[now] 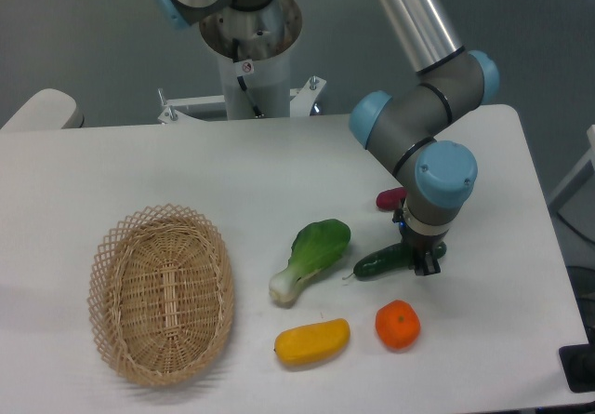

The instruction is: Place the cucumber on the table

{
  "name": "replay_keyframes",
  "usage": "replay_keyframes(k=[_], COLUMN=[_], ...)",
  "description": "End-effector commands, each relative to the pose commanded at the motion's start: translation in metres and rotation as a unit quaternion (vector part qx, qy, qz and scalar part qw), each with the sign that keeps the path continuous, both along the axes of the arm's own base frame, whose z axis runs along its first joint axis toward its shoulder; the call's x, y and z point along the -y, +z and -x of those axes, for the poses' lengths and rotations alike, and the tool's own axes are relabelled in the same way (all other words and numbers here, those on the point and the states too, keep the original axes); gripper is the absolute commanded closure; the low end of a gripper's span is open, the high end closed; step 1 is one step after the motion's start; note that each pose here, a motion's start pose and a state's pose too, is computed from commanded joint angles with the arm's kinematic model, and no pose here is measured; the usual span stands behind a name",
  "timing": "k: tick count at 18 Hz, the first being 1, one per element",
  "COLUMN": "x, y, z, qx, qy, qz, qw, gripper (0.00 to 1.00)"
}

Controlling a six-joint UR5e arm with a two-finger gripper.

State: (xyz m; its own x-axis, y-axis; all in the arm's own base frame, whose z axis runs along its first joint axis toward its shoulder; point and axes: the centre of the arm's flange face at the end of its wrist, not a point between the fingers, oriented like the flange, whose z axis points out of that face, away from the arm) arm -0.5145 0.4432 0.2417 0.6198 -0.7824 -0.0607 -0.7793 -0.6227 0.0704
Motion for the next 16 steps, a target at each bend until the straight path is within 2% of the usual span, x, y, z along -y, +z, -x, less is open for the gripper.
replay_keyframes(k=[2, 5, 9, 12, 16], x=[-0.026, -0.064, -0.119, -0.142, -0.156], y=[0.019, 0.040, 0.073, 0.095, 0.131], z=[-0.007, -0.030, -0.075, -0.096, -0.112], qx=[-0.017, -0.031, -0.045, -0.026, -0.040], qy=[0.015, 0.075, 0.097, 0.116, 0.109], qz=[-0.015, -0.039, -0.077, -0.121, -0.145], qw=[0.9996, 0.9960, 0.9913, 0.9855, 0.9825], gripper=[0.00, 0.00, 0.00, 0.00, 0.00])
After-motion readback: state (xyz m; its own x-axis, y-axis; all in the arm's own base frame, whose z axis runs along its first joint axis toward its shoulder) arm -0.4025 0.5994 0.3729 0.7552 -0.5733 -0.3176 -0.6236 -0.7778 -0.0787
